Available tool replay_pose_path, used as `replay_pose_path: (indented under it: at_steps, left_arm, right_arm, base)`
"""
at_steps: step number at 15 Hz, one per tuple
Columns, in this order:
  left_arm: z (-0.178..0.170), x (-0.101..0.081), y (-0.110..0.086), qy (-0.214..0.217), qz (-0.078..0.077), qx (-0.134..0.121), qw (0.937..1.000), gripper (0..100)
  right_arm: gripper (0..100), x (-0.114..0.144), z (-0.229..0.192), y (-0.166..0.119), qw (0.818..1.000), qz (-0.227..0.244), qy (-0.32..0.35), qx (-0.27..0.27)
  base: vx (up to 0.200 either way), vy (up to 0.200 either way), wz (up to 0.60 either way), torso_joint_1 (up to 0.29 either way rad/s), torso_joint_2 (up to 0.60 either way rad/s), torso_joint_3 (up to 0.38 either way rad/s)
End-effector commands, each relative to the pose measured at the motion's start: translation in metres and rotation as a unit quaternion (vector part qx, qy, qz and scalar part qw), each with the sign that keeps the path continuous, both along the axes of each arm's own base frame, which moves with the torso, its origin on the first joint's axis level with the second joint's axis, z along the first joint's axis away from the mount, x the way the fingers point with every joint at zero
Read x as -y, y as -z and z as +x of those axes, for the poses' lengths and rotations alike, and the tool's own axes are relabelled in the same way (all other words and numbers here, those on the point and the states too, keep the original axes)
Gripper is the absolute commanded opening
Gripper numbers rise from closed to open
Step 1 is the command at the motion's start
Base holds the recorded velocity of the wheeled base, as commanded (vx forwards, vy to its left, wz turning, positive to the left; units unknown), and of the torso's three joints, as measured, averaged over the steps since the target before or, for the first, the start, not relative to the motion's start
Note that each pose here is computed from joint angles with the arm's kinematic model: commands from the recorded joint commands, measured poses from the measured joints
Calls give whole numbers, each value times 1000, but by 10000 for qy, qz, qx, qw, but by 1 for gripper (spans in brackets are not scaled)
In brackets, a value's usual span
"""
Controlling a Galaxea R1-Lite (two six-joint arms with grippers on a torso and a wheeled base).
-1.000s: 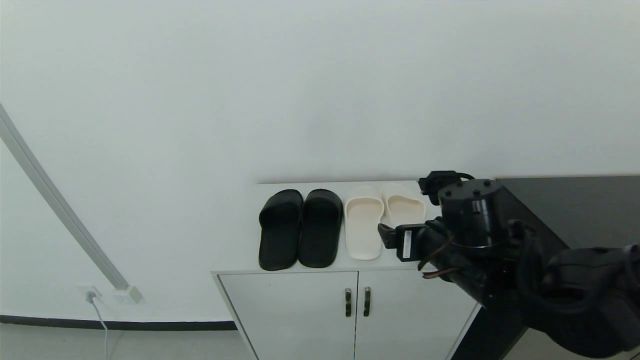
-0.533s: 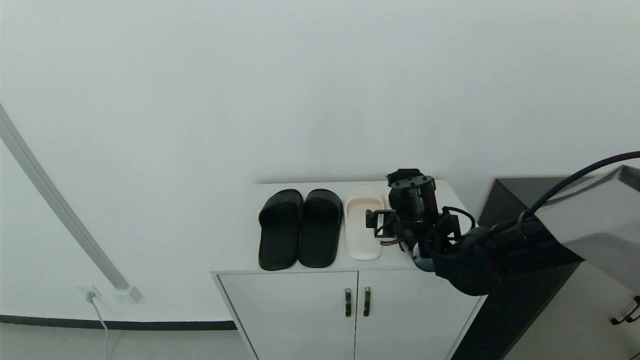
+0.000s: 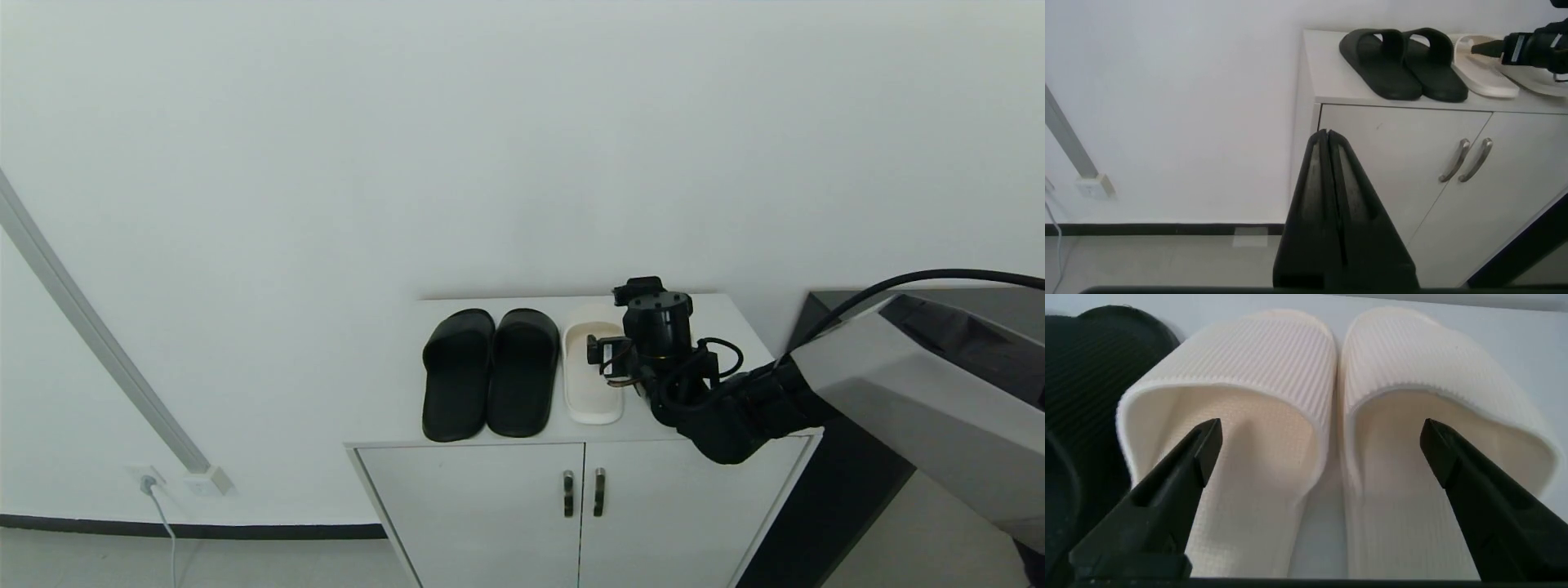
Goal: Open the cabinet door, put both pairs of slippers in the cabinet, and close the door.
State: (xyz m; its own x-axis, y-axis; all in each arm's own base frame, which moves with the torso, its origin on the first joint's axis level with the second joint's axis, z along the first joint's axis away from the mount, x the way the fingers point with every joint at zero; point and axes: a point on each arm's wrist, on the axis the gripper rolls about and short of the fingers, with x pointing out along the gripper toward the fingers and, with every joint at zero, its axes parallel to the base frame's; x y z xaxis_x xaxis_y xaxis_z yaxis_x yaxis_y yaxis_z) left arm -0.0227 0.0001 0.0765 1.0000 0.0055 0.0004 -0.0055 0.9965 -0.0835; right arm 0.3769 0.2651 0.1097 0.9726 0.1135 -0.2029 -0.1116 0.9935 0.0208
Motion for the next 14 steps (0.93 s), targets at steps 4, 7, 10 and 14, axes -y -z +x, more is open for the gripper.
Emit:
replay_pose_path:
  at_steps: [4, 7, 10, 14]
  left_arm:
    - [0, 0, 0, -3, -4, -10, 10000, 0]
    - [0, 0, 0, -3, -4, -2, 10000, 0]
    - [0, 0, 0, -3, -4, -2, 10000, 0]
    - [0, 0, 0, -3, -4, -2, 10000, 0]
  right_arm:
    - [100, 3, 19, 4, 9998, 69, 134, 98]
    - [100, 4, 22, 3, 9998, 87, 165, 124]
    - [0, 4, 22, 2, 9997, 88, 171, 137]
    - [0, 5, 23, 2, 9997, 45, 179, 135]
  base:
    - [0, 0, 0, 0, 0, 0]
    - [0, 0, 0, 0, 0, 0]
    - [0, 0, 0, 0, 0, 0]
    - [0, 0, 0, 0, 0, 0]
